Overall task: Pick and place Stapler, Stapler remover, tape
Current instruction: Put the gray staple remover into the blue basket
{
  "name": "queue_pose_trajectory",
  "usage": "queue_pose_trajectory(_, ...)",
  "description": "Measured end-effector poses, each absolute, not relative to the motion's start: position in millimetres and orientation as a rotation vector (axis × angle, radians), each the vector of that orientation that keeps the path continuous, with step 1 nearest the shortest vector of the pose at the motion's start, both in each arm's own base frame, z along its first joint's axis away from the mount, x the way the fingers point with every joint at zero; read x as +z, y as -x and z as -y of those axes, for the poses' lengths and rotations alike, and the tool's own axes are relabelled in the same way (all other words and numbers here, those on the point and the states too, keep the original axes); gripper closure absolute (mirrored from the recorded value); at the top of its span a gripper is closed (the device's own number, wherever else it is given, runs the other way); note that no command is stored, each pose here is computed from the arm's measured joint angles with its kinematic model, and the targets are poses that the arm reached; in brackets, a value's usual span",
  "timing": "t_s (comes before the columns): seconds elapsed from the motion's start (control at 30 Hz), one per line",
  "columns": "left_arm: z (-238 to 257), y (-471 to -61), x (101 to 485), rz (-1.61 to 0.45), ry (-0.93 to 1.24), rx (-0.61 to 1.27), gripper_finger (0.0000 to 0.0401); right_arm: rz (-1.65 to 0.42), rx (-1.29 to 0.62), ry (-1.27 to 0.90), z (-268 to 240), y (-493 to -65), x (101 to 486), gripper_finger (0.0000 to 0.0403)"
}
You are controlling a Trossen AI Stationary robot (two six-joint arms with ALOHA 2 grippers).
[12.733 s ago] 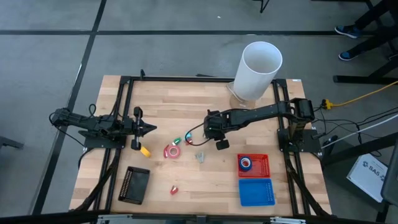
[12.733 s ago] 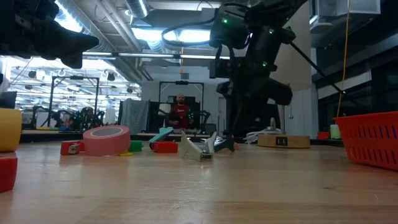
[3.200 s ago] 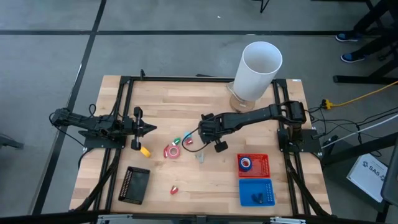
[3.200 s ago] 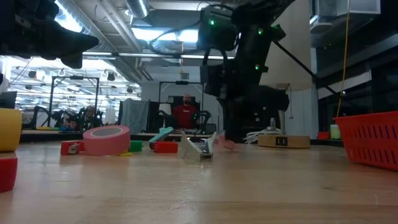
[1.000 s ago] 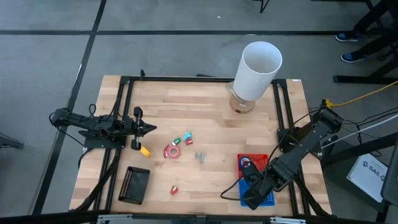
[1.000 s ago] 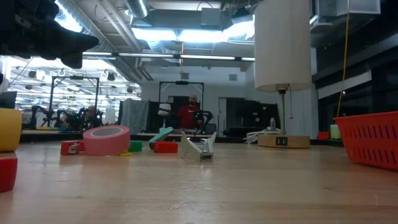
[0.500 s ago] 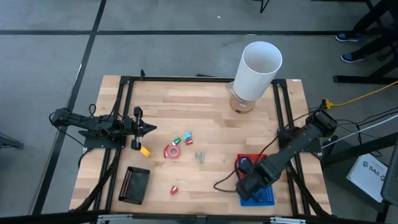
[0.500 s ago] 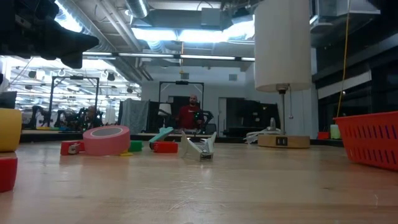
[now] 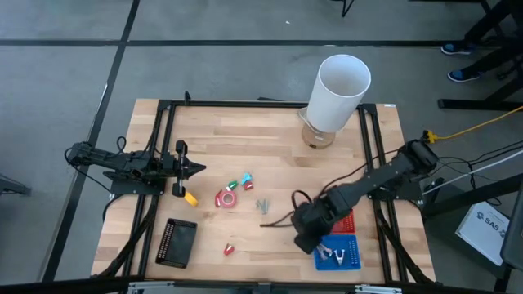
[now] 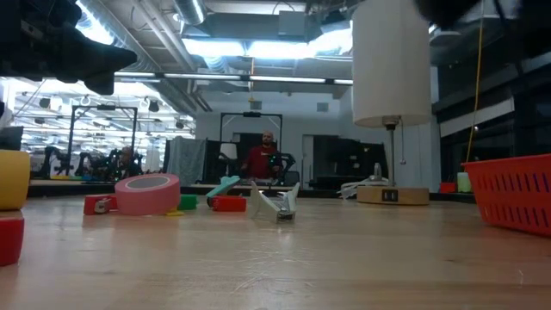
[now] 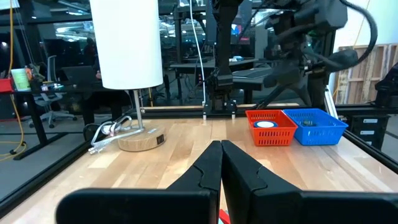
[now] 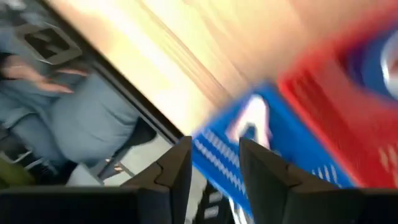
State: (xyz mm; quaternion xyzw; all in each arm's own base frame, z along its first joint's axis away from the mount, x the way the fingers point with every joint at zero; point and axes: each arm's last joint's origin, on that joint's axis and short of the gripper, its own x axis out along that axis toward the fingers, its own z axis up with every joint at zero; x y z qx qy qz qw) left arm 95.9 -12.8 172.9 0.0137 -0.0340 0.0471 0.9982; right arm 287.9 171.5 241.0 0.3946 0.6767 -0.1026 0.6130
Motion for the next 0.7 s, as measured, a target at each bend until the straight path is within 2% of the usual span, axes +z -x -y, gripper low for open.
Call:
queue_pose_trajectory(0.17,12.8,-95.9,172.9,0.068,-0.028,0.094,0.0397,-1.376,-0.036,-0.769,-155.6,-310.8,244.8,0.0270)
queue_pose_trajectory(0.37,12.8,-95.9,172.9,0.068,-0.027,0.094,0.0397,-1.066,0.125,-0.434,-137.5,-337.2,253.1,0.0269)
queue_pose_trajectory(0.53,12.9,-95.9,172.8,0.068,-0.027,0.094,0.0397,-0.819,0.176,-0.070,-126.8,-354.4,262.9,0.0269)
queue_pose_trajectory(0.7,12.8,-95.8,172.9,0.068,-0.027,0.094,0.0397,-0.738,0.164,0.121,-119.4,-360.6,266.7,0.0269)
